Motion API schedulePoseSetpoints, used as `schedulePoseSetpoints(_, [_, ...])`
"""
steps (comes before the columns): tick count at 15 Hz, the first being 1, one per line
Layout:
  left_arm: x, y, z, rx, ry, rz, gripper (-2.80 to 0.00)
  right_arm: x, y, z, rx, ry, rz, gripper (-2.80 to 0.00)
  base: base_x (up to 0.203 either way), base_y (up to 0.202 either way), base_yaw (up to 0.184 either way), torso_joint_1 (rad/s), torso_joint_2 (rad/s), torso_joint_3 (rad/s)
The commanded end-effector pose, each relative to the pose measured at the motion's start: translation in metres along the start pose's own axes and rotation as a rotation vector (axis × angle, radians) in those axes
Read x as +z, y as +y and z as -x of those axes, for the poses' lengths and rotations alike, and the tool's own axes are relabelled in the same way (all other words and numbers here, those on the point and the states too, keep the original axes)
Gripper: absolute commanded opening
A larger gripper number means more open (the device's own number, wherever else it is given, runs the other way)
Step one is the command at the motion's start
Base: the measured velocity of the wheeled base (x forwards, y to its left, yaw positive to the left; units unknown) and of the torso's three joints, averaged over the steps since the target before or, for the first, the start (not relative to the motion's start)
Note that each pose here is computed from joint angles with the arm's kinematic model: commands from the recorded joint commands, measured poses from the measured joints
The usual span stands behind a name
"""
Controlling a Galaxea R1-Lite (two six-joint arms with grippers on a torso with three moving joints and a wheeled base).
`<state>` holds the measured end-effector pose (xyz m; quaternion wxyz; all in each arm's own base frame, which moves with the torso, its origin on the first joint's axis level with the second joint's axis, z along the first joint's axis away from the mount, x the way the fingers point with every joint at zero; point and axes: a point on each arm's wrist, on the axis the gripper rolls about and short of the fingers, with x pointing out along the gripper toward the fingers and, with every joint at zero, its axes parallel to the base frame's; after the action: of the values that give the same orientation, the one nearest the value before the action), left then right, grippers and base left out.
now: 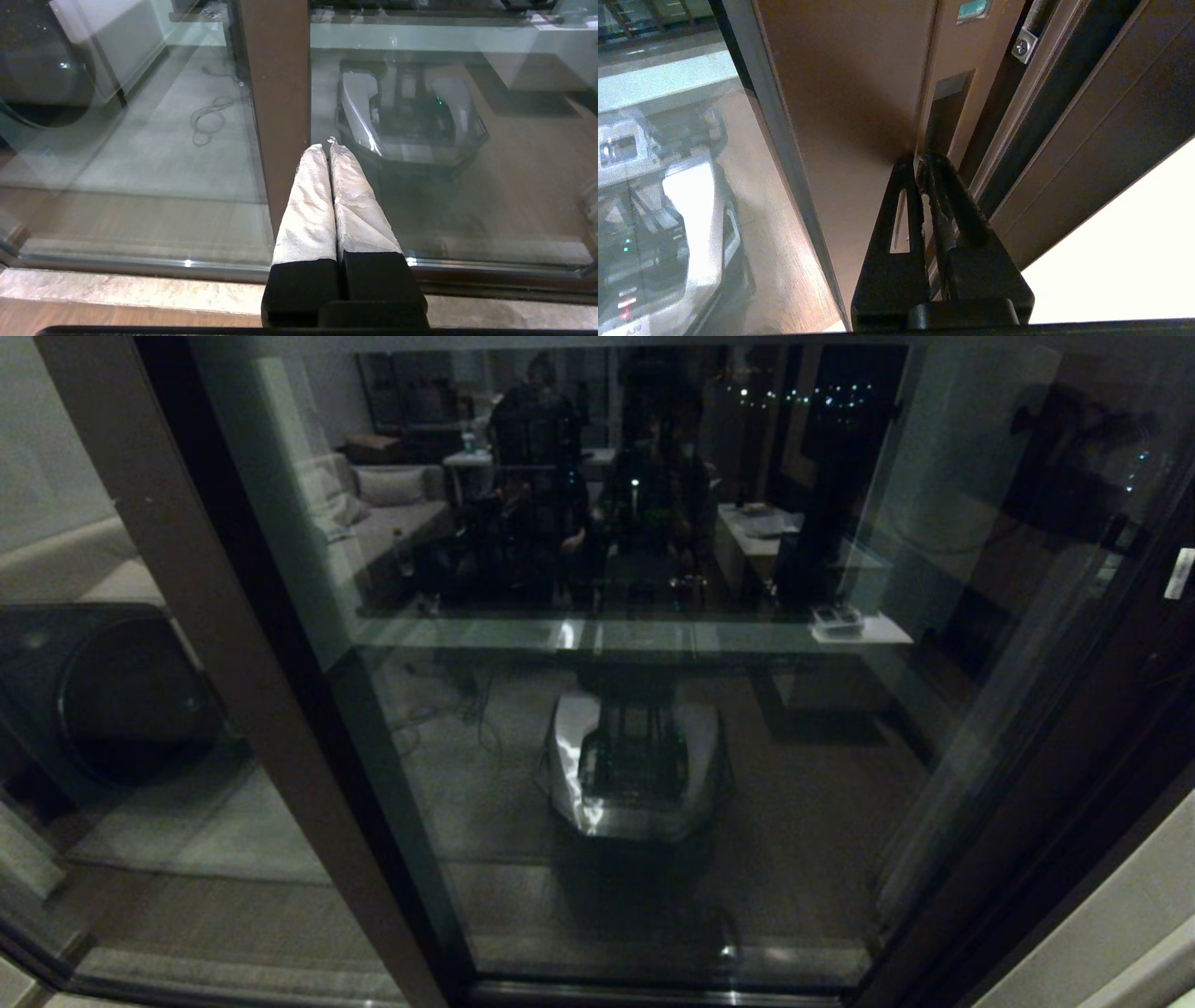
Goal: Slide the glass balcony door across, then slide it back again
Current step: Close the slid door
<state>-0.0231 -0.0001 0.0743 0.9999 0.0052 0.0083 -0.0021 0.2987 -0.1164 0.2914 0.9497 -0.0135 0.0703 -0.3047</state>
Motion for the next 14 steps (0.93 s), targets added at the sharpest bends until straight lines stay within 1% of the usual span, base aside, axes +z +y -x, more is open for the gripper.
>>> schedulePoseSetpoints(1, [0.000,0.000,0.000,0.001,-0.001,0.000,-2.80,-0.001,0.000,-0.003,-0.006,-0.003,0.000,-2.80,0.000,0.000,0.000,0.000,0.00,0.000])
schedulePoseSetpoints(14, [0.000,0.000,0.000,0.000,0.000,0.000,-2.80,-0.004,-0.008,-0.017,-0.041,0.009,-0.002,-2.80,0.000,0.000,0.000,0.000,0.00,0.000])
